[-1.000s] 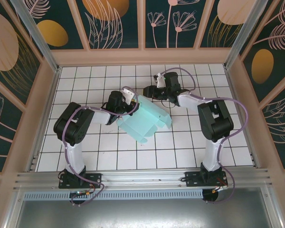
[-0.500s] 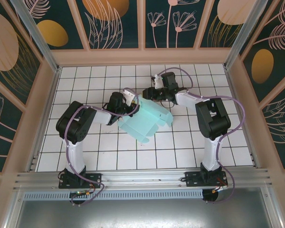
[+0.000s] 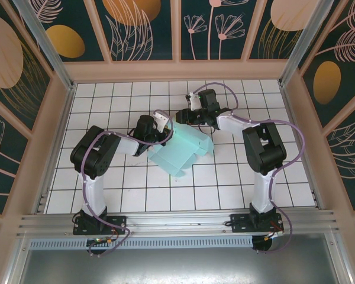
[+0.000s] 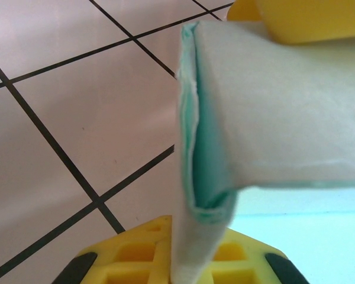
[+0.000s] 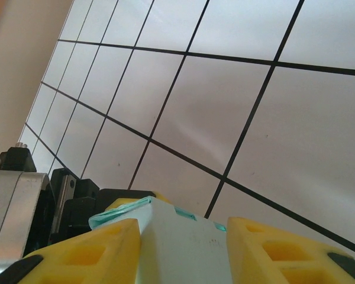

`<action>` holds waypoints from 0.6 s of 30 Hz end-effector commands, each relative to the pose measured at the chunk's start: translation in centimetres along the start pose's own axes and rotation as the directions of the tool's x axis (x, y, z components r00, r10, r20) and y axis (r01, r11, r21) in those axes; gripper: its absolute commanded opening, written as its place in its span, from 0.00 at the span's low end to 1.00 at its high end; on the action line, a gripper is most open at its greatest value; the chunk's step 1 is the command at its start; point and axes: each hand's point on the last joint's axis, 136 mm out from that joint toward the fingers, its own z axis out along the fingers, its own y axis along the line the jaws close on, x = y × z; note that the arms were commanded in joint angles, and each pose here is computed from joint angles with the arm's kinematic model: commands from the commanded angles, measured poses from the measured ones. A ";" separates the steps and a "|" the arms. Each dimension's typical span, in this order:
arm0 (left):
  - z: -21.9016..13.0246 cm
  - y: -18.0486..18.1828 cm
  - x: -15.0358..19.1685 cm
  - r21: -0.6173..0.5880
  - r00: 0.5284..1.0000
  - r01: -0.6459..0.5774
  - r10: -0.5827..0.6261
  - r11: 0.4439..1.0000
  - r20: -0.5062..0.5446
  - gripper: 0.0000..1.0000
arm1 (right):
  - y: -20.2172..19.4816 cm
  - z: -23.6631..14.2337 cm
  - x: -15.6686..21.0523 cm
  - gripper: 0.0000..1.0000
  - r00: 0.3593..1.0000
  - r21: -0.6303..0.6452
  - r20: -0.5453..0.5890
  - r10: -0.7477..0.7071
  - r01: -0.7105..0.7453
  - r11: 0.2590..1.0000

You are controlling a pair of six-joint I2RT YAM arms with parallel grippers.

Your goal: Fold the paper box

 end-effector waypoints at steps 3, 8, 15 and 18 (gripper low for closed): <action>0.5 0.0 0.2 0.002 1.000 -0.005 0.005 1.000 -0.003 0.11 | 1.8 0.2 1.2 0.46 0.999 -0.092 -0.041 0.032 -0.035 0.995; 0.4 0.1 0.1 0.001 1.000 -0.016 0.016 1.000 -0.001 0.12 | 2.2 0.8 1.2 0.47 0.997 -0.131 -0.054 0.047 -0.054 0.990; 0.4 0.0 0.3 0.004 1.000 -0.014 0.014 1.000 -0.002 0.15 | 0.5 1.6 2.9 0.46 0.993 -0.084 -0.104 0.055 -0.064 0.994; 0.5 0.0 0.3 0.003 1.000 -0.012 0.012 1.000 -0.001 0.16 | -0.3 1.7 3.8 0.44 0.992 -0.053 -0.119 0.052 -0.058 0.997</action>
